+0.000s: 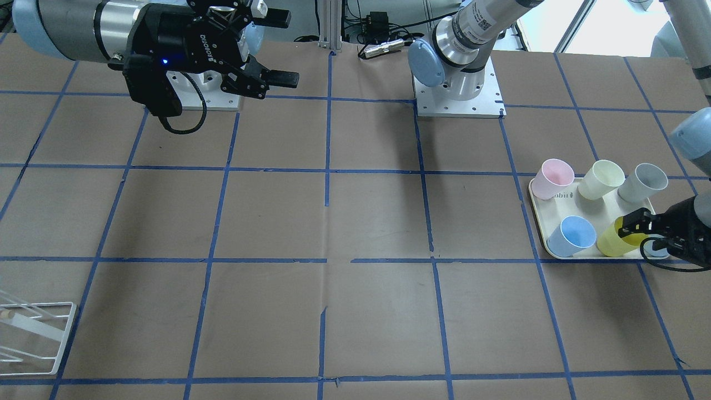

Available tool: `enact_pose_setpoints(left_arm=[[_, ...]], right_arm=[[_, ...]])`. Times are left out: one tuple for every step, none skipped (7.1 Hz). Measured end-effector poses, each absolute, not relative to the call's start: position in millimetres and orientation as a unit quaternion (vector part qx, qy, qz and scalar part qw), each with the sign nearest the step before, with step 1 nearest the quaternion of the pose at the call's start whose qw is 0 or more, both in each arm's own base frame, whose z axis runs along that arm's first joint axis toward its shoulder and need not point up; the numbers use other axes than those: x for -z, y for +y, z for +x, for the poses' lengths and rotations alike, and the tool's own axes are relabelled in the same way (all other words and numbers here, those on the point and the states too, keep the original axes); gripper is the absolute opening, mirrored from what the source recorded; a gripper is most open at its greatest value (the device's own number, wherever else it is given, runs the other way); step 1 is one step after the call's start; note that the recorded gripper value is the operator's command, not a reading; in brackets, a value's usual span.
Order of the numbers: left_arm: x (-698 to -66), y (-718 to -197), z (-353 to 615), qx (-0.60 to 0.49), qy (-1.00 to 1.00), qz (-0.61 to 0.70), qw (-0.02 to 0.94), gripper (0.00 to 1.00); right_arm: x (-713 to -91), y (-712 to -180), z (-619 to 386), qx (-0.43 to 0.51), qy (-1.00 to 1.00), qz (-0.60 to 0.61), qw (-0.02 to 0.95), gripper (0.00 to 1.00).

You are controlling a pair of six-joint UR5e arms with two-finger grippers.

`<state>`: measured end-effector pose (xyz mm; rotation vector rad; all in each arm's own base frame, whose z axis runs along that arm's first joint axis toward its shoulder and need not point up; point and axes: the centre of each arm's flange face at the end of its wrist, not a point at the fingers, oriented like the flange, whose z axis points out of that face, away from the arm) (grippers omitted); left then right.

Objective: Transfer IKEA cup to right arm and place on rack

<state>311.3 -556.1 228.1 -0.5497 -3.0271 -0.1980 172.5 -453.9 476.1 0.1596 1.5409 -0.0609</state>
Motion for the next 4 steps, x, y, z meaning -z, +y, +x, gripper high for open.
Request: enact_pose_setpoints(left_arm=[[-227.9, -556.0, 311.1, 0.064, -0.981, -0.178, 0.029, 0.16], [-228.5, -556.4, 310.5, 0.064, -0.982, -0.178, 0.028, 0.00], [-229.4, -556.9, 310.2, 0.063, -0.982, -0.178, 0.027, 0.00], [-231.1, -557.3, 310.2, 0.062, -0.982, -0.178, 0.026, 0.00]], right_arm=[[-476.4, -454.6, 172.5, 0.027, 0.693, 0.073, 0.716, 1.00], [-476.9, -454.9, 172.5, 0.027, 0.692, 0.073, 0.718, 1.00], [-477.1, -455.2, 172.4, 0.028, 0.692, 0.073, 0.718, 1.00], [-477.0, -455.3, 172.4, 0.029, 0.692, 0.072, 0.718, 1.00]])
